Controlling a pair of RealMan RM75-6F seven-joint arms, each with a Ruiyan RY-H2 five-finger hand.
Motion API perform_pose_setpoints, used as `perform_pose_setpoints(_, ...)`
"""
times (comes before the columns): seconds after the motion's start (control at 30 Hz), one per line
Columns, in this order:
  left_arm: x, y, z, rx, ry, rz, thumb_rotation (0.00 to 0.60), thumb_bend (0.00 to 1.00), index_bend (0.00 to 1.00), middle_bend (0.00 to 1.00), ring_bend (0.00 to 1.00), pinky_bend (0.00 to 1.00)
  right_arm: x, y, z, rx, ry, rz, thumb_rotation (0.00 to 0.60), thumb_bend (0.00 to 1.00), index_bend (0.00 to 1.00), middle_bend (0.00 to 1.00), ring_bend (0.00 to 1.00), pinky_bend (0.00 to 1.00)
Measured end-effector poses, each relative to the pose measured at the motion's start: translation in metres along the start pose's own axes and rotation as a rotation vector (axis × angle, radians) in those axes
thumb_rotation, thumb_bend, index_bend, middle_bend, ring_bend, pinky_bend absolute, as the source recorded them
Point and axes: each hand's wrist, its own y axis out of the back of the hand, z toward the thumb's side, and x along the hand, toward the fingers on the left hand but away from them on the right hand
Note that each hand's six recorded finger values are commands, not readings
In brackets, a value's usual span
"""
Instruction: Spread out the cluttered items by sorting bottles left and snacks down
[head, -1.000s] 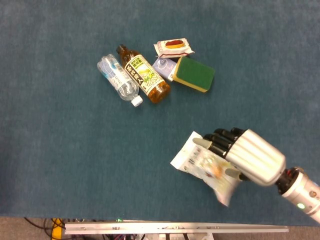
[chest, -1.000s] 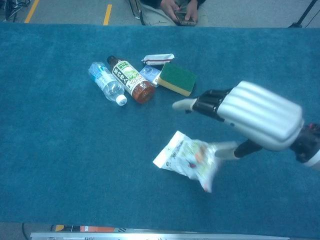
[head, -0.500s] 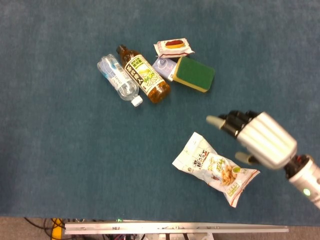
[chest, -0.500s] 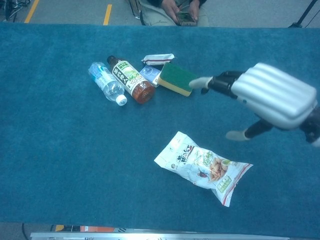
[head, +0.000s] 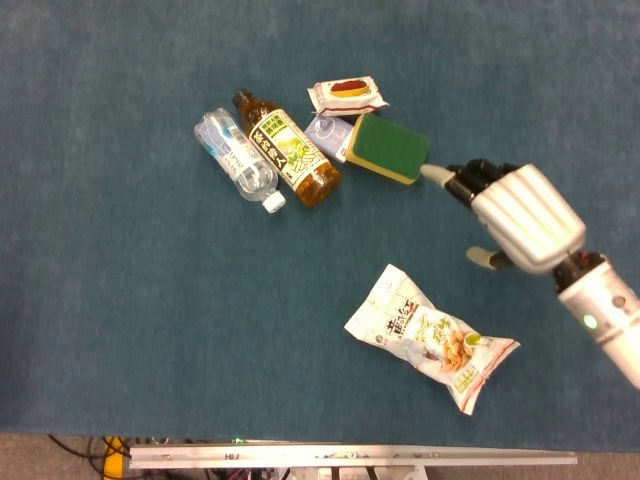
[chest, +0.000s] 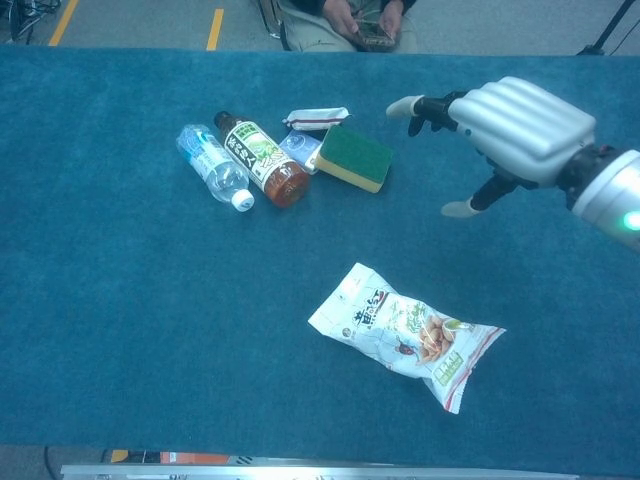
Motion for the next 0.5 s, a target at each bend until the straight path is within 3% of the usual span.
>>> perform_pose_setpoints(0.5, -0.002, 0.001, -0.003, 0.001, 0.006, 0.0, 0.6, 0.26, 0.2, 0.15, 0.05, 0.16, -0.058, -0.007, -0.012, -0.004, -0.115, 0.053, 0.6, 0.0, 0.15, 0.3, 0.24, 0.45)
